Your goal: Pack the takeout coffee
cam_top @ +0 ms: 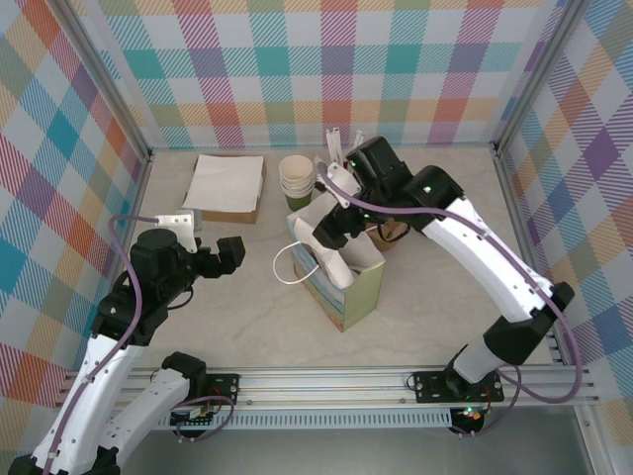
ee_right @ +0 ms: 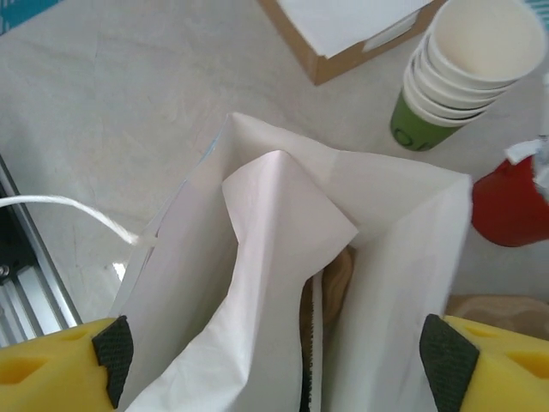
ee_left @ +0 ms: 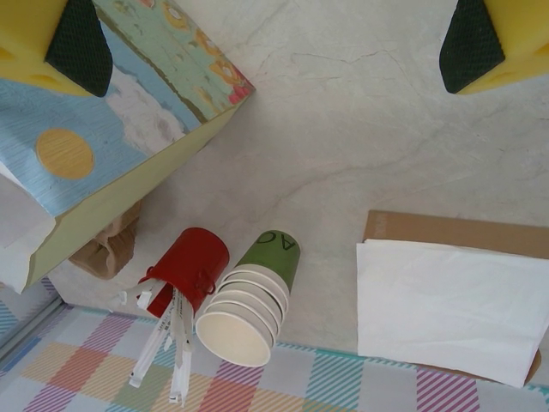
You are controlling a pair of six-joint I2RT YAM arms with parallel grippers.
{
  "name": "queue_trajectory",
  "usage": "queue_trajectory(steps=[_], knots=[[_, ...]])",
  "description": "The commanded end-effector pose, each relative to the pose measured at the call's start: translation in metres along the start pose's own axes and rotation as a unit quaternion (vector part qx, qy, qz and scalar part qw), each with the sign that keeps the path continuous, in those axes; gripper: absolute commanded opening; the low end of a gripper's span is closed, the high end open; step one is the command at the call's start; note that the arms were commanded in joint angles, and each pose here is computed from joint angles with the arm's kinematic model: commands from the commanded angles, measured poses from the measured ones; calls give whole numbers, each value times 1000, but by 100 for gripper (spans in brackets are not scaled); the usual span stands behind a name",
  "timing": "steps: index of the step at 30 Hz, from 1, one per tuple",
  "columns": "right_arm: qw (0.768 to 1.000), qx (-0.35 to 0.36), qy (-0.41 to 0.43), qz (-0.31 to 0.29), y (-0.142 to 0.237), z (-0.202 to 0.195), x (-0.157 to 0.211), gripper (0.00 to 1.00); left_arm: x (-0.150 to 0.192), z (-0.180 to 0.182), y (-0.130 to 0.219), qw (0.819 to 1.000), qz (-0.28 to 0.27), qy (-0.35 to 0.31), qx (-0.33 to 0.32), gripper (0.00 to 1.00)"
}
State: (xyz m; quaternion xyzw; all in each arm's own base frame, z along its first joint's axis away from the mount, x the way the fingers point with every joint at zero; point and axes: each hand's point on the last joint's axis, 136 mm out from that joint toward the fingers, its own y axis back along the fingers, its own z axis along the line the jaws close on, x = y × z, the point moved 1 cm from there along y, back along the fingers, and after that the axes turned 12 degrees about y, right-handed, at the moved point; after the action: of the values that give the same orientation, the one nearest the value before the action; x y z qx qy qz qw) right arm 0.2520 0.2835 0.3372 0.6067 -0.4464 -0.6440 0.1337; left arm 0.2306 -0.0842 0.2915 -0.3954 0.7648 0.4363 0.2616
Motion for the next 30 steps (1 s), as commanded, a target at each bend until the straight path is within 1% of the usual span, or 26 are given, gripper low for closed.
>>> queue_trajectory(steps=[1, 2, 5, 8, 15, 18, 24, 27, 30], knots=[[998, 43, -16, -33, 18, -12, -1, 97, 0, -2, -1, 1000, -4, 5, 4, 100], [998, 48, -20, -42, 22, -14, 0, 100, -1, -2, -1, 1000, -4, 5, 3, 100], [995, 61, -35, -65, 32, -20, 3, 100, -1, -1, -1, 1000, -5, 6, 1, 100], [992, 81, -55, -75, 41, -31, 12, 100, 0, 0, -3, 1000, -3, 9, -2, 100], [972, 157, -150, -84, 61, -67, 48, 100, -2, 7, -2, 1000, -12, 18, -23, 100], [959, 197, -185, -90, 69, -83, 68, 100, -2, 14, -4, 999, -16, 23, -41, 100], [917, 287, -263, -86, 79, -110, 121, 100, -3, 30, -8, 995, -25, 26, -88, 100], [906, 312, -277, -76, 78, -114, 143, 100, -2, 35, -9, 994, -26, 26, -102, 100], [890, 344, -294, -54, 74, -120, 167, 100, -2, 40, -10, 993, -29, 26, -115, 100]])
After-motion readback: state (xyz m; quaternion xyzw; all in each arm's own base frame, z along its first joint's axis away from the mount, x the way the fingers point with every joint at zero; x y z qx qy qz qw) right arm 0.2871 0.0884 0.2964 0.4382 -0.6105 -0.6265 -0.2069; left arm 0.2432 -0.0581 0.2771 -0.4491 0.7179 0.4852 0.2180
